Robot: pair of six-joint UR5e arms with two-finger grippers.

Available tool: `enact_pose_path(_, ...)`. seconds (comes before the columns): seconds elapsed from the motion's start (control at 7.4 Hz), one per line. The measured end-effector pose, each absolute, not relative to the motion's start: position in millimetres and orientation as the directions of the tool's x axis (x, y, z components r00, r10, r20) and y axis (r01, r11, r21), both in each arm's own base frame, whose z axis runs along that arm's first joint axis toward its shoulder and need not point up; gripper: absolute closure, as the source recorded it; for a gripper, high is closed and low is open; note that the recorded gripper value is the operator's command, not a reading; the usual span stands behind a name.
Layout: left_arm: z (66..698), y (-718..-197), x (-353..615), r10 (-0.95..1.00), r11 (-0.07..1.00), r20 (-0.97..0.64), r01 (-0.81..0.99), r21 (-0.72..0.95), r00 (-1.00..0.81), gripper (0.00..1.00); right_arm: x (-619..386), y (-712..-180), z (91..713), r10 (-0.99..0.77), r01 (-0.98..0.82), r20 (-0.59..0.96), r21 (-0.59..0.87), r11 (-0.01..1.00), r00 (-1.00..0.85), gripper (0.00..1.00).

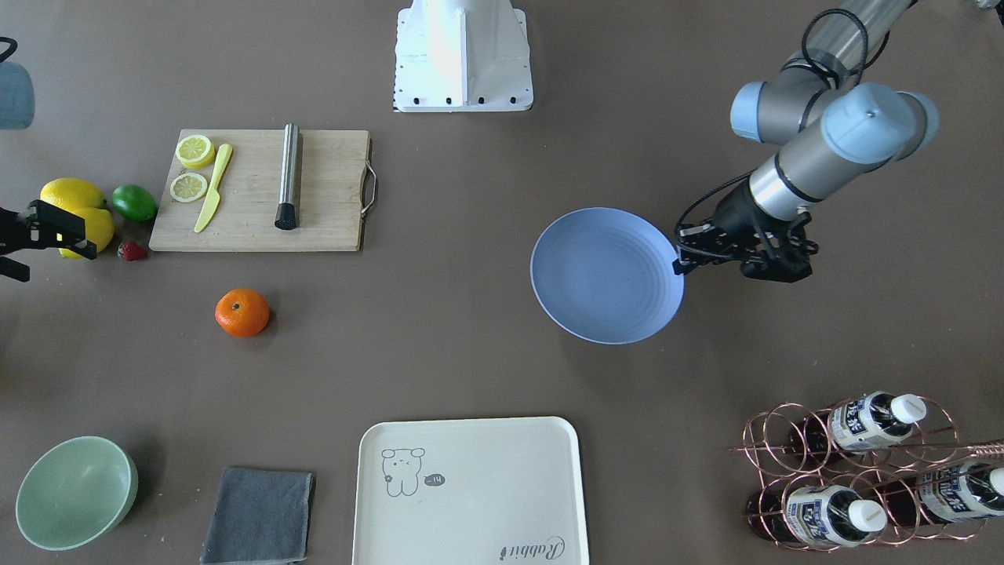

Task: Pick orange to plate
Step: 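Grip the blue plate rim with the left gripper and drag it toward the table center, then close the right gripper on the orange while the left gripper holds the plate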

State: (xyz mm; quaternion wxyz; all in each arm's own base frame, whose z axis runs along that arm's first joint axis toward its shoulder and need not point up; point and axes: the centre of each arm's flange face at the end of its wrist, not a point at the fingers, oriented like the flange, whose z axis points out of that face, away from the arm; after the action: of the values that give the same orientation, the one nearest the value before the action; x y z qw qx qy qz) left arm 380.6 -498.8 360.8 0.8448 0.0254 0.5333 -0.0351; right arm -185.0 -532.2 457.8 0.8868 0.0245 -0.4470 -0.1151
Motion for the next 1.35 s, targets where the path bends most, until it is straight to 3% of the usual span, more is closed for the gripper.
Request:
enact_pose_path(0.41,308.0,-445.3,474.3,-0.04,0.994,-0.91,0.111,0.007,0.413,1.0,-282.4,-537.9,408.8,-0.201,0.142,0.763,0.143,0.979,0.614,0.0)
enact_pose_path(1.22,286.3,-407.9,523.9,-0.008,0.996,-0.906,0.088,0.033,0.424,1.0,-373.2,-535.0,429.4,-0.184,0.094,0.74,0.162,0.982,0.647,0.0)
enact_pose_path(1.35,285.2,-407.6,523.7,-0.007,0.996,-0.906,0.087,0.033,0.422,0.75,-378.9,-532.9,433.4,-0.186,0.098,0.732,0.161,0.982,0.655,0.0)
